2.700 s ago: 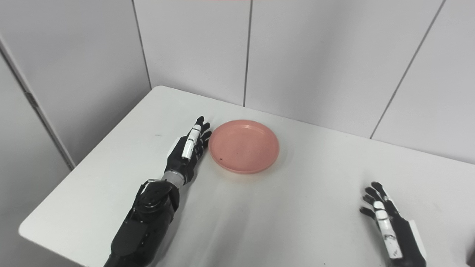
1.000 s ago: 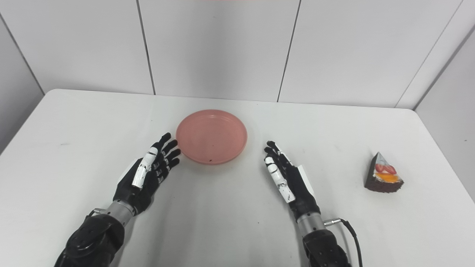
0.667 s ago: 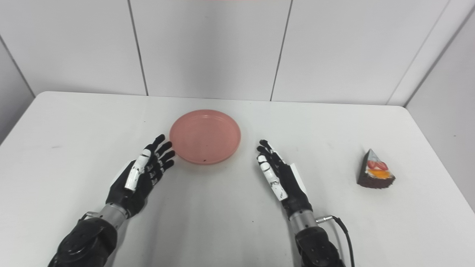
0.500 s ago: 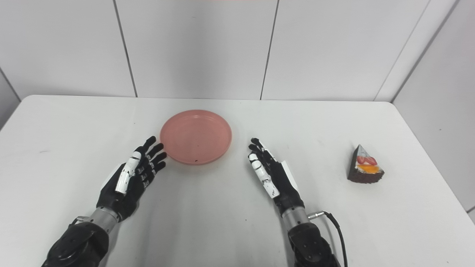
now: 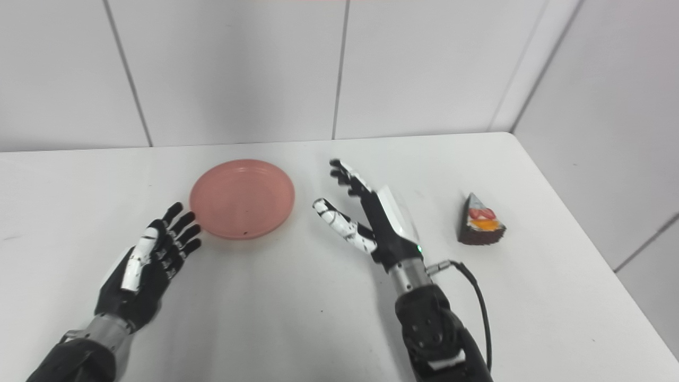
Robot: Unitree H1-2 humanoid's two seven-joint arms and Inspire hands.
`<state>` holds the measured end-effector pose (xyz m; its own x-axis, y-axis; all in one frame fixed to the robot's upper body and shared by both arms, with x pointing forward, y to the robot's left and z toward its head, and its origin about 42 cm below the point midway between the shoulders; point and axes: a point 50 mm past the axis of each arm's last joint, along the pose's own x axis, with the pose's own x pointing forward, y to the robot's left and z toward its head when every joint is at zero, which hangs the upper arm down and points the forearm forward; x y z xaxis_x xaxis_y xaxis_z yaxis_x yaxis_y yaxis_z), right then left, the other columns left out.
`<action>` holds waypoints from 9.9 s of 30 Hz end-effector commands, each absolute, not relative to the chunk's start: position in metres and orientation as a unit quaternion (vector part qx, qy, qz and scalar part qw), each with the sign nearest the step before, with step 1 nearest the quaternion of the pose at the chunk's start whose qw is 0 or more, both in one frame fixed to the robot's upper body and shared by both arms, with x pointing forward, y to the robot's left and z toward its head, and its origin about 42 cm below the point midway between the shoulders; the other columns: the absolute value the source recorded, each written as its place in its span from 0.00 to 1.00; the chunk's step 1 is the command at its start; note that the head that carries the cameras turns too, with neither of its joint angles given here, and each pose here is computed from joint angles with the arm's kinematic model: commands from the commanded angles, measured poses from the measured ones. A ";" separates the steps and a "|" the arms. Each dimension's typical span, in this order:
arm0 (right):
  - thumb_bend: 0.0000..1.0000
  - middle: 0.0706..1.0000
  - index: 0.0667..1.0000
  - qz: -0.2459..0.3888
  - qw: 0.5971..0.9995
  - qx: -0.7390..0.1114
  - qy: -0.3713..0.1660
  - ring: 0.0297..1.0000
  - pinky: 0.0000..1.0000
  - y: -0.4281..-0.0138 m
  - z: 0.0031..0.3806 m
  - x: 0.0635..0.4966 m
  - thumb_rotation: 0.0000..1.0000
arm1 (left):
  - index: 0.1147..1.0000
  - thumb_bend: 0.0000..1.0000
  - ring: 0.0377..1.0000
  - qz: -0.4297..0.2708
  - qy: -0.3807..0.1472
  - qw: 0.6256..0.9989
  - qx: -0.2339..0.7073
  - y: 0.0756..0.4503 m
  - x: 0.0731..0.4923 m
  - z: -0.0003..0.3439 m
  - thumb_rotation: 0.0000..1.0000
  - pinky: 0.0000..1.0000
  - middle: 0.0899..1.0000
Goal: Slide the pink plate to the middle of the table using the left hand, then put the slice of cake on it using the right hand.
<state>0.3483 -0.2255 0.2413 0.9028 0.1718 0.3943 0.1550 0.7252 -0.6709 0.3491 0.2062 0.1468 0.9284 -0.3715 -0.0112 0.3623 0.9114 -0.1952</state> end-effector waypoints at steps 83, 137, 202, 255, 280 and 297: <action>1.00 1.00 1.00 -0.204 0.763 -0.587 0.178 1.00 0.98 -0.383 0.268 0.392 0.77 | 0.91 0.47 0.89 -0.170 0.097 0.973 -0.124 0.279 0.354 0.098 0.90 0.86 0.91; 0.79 0.39 0.68 -0.131 0.732 -0.613 0.268 0.26 0.19 -0.388 0.258 0.393 0.02 | 0.91 0.47 0.89 -0.178 0.091 0.972 -0.123 0.274 0.351 0.106 0.90 0.86 0.91; 0.52 0.40 0.50 0.139 0.845 -0.509 -0.093 0.40 0.34 -0.124 0.334 0.498 0.00 | 0.99 0.42 0.98 -0.145 0.073 0.983 -0.082 0.132 0.347 0.123 1.00 0.97 0.99; 0.52 0.36 0.49 0.125 0.797 -0.586 -0.073 0.34 0.27 -0.080 0.286 0.545 0.00 | 0.99 0.41 0.97 -0.133 0.021 0.988 -0.077 0.128 0.323 0.134 1.00 0.95 0.99; 0.92 1.00 1.00 0.182 0.759 -0.626 0.002 0.93 0.66 -0.092 0.305 0.518 1.00 | 0.99 0.40 0.97 -0.132 0.021 0.988 -0.076 0.130 0.324 0.133 1.00 0.94 0.98; 0.90 0.93 1.00 0.157 0.765 -0.619 -0.084 0.77 0.56 -0.106 0.372 0.479 1.00 | 0.98 0.41 0.97 -0.134 0.028 0.988 -0.066 0.132 0.325 0.131 1.00 0.95 0.98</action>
